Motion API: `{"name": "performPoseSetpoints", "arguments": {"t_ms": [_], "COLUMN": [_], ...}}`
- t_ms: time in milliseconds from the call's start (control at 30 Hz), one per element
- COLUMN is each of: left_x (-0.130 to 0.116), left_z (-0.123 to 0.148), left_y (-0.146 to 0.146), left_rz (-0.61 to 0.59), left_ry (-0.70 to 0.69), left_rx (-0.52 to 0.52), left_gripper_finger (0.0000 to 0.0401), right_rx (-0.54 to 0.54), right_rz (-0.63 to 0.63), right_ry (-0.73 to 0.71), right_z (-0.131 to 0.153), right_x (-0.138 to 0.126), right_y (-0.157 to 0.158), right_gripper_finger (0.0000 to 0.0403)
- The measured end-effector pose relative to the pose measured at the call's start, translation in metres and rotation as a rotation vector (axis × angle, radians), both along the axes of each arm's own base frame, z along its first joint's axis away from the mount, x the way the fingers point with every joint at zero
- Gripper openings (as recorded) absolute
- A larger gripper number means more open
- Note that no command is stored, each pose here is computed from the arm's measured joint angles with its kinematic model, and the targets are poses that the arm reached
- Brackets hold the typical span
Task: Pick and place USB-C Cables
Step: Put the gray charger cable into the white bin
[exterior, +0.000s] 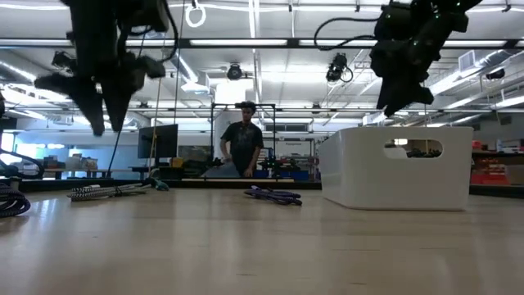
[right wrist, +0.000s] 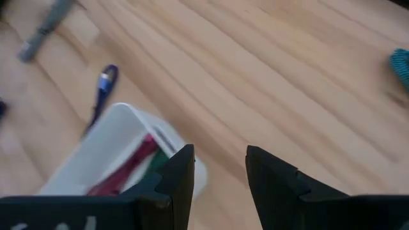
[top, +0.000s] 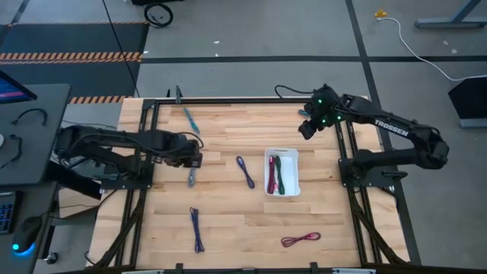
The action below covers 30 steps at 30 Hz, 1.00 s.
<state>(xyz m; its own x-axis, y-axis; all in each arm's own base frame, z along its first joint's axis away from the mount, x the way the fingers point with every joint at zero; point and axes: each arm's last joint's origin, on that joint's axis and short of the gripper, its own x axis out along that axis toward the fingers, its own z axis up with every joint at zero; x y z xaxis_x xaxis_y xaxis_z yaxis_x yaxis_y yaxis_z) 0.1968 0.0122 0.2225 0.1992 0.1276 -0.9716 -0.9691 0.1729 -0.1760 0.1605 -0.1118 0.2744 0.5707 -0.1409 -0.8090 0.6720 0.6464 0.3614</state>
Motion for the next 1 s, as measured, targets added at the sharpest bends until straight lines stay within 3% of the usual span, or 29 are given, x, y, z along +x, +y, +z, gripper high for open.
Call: {"name": "performPoseSetpoints", "arguments": {"t_ms": [167, 300, 533, 700, 767, 867, 1000], "left_x": [0.001, 0.005, 0.014, 0.026, 0.033, 0.045, 0.066], "left_z": [-0.037, -0.063, -0.091, -0.098, -0.095, -0.082, -0.051], "left_y": [0.007, 0.013, 0.017, 0.019, 0.02, 0.021, 0.018], "left_rz": [0.037, 0.03, -0.037, -0.163, -0.221, -0.302, -0.532], "left_ry": [-0.051, -0.085, -0.011, -0.046, -0.113, -0.282, -0.618], "left_rx": [0.031, 0.053, 0.11, 0.157, 0.178, 0.228, 0.349], "left_gripper_finger": [0.021, 0.0219, 0.0157, 0.0068, 0.003, 0.0022, 0.0022], "right_rx": [0.019, 0.031, 0.015, 0.007, 0.001, -0.016, -0.069], "right_rz": [-0.035, -0.045, -0.064, -0.04, -0.022, 0.003, 0.032], "right_ry": [-0.103, -0.2, -0.293, -0.321, -0.317, -0.307, -0.302], "right_z": [0.013, 0.025, 0.039, 0.044, 0.044, 0.043, 0.042], "right_x": [0.001, 0.0, -0.006, -0.009, -0.008, -0.006, 0.003], "right_y": [0.015, 0.03, 0.053, 0.065, 0.069, 0.072, 0.072], "right_gripper_finger": [0.0144, 0.0141, 0.0141, 0.0141, 0.0141, 0.0141, 0.0141]}}
